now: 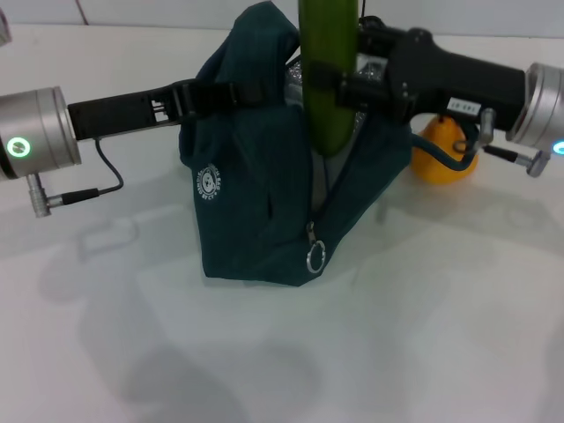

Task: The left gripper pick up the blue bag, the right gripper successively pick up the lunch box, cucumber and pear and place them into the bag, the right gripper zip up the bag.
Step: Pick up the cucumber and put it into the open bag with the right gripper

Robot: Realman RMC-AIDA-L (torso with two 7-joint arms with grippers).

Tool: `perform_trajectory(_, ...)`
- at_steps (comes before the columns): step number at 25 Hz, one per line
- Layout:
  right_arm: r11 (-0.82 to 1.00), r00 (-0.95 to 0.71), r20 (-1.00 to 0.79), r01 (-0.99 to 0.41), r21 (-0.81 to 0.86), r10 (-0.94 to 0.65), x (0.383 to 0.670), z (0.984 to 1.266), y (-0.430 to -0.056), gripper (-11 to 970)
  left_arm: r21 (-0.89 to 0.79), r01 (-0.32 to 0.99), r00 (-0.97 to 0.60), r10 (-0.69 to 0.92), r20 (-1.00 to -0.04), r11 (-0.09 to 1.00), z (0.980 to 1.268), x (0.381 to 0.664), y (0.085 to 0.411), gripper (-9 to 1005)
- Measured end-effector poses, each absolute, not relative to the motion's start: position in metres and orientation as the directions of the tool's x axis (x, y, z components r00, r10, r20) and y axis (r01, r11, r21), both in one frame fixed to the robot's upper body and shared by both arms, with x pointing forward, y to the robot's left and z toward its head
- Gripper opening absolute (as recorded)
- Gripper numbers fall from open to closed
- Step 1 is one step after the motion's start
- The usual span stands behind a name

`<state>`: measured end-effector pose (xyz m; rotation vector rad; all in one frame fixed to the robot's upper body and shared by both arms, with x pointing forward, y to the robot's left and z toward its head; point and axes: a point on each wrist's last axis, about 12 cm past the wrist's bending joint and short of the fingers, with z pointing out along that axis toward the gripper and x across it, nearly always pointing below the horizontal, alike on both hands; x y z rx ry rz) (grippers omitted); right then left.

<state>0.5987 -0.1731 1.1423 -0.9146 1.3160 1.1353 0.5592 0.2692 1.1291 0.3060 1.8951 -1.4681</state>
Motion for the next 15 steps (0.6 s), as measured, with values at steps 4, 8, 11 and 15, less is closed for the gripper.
perform_trajectory(4,0.238,-0.094,-0.992,-0.965,0.113,0.089,0.5957,1.1375,-0.1745,589,-0.749,0.576,-0.72,-0.23,-0.655,0.327,1.1293,0.5592,0.2697,43)
perform_trajectory(8,0.236,-0.101,-0.992,-0.965,0.115,0.073,0.5935,1.1337,-0.1748,591,-0.749,0.576,-0.719,-0.233,-0.654,0.328,1.1292,0.5591,0.2702,43)
perform_trajectory(11,0.237,-0.096,-0.993,-0.965,0.11,0.067,0.5929,1.1326,-0.1749,593,-0.75,0.577,-0.716,-0.242,-0.655,0.324,1.1302,0.5593,0.2707,43)
perform_trajectory(15,0.249,-0.097,-0.993,-0.962,0.112,0.075,0.5934,1.1322,-0.1761,595,-0.751,0.575,-0.713,-0.25,-0.655,0.324,1.1301,0.5584,0.2728,43)
